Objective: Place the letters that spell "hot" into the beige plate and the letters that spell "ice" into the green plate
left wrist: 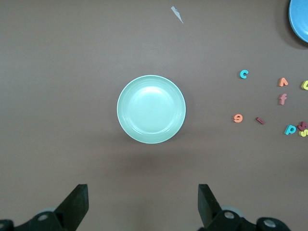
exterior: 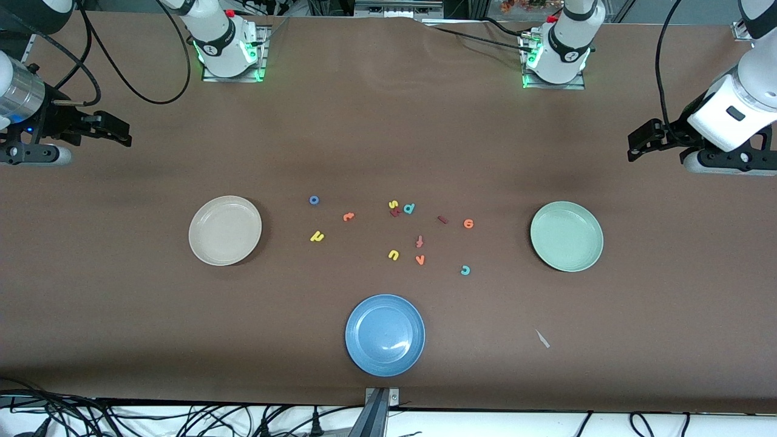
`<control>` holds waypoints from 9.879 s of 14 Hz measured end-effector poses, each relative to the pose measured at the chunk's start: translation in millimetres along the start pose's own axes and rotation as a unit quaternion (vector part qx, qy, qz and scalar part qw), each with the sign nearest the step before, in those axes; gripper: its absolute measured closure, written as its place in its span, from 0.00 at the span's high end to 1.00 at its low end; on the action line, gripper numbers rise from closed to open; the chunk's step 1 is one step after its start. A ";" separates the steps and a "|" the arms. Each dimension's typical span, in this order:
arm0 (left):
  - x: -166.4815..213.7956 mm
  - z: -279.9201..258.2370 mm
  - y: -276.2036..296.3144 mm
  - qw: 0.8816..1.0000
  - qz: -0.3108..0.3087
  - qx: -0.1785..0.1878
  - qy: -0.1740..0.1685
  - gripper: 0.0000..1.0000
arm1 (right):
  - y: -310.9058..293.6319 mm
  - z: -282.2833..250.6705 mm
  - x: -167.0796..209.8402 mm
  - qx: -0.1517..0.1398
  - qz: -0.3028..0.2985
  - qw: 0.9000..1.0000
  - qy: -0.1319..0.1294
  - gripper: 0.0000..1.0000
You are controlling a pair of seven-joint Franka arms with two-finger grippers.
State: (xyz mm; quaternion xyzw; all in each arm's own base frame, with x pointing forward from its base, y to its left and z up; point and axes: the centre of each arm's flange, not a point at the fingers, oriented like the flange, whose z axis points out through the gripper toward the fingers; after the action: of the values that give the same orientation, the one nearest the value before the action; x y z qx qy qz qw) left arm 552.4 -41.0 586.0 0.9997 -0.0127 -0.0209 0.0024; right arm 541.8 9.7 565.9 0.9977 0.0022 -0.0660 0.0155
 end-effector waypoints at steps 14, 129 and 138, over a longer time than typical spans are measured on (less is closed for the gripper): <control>-1.4 -7.7 -0.1 1.000 0.000 0.000 0.000 1.00 | 0.2 0.4 0.2 0.000 0.000 1.000 0.000 1.00; 10.3 14.4 15.2 1.000 0.014 0.000 -0.015 1.00 | -304.9 379.9 9.8 0.043 0.067 0.995 0.054 0.28; 80.9 170.7 131.9 0.995 0.099 -0.010 -0.013 1.00 | -274.4 311.9 60.8 -0.010 0.019 1.000 0.000 0.27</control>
State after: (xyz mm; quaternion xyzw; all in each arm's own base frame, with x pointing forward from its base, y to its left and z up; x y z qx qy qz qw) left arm 622.7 -175.6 412.8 0.9931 -0.1118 -0.0337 0.0141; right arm 559.3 274.4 240.4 0.9974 -0.0164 -0.0656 0.0265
